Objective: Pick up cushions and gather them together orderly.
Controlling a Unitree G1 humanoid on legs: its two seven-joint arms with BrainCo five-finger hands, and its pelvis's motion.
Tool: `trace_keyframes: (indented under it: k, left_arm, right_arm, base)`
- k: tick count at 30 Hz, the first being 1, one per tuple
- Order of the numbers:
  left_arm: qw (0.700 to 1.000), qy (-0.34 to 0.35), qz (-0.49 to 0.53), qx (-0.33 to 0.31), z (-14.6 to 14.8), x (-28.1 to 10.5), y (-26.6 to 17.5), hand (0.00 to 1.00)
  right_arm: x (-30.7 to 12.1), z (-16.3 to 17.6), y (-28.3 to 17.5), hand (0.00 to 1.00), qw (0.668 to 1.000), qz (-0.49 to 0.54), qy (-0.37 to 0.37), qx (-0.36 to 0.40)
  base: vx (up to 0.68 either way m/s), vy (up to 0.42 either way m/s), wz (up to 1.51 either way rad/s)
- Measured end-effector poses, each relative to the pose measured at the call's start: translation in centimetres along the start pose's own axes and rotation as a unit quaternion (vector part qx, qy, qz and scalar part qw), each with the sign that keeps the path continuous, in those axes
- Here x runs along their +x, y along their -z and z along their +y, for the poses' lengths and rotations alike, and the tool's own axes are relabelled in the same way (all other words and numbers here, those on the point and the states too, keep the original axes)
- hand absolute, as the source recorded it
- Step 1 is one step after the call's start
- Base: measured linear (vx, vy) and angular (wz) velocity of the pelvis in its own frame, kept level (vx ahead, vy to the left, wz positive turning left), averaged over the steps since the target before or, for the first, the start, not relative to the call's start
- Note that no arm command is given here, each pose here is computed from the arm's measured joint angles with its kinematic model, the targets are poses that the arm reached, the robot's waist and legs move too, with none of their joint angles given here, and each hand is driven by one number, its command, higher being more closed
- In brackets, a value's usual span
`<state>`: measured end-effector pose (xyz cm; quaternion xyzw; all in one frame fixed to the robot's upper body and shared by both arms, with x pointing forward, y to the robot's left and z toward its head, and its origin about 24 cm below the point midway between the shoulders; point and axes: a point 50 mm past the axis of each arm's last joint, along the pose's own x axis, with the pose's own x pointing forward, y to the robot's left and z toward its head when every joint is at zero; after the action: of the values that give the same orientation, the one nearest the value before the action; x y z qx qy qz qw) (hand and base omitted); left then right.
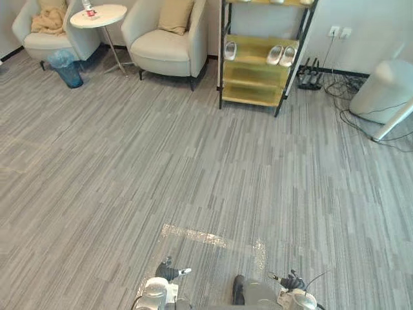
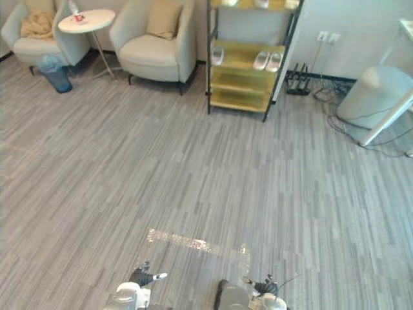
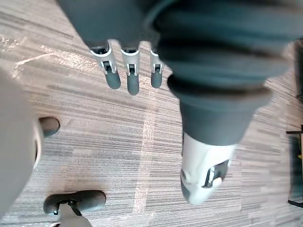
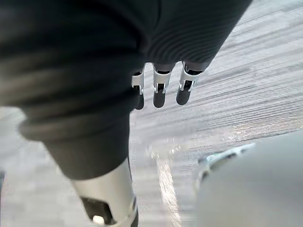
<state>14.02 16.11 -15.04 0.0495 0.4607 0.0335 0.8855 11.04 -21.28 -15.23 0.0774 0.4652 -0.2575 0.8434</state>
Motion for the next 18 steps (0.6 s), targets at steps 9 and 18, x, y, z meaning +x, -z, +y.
trace_keyframes:
  k: [9, 18]
  left_arm:
    - [0.996, -0.011, -0.027, -0.085, -0.8, -0.2, -1.1, 0.0]
    - [0.996, -0.021, -0.006, -0.083, 0.2, -0.2, -0.1, 0.0]
  right_arm:
    - [-0.4, -0.3, 0.7, 0.0, 1.0, -0.001, 0.007, 0.005]
    - [-0.9, 0.3, 2.4, 0.0, 1.0, 0.028, 0.003, 0.007]
  base:
    - [0.18, 0.029, -0.26]
    - [0.21, 0.146, -0.22]
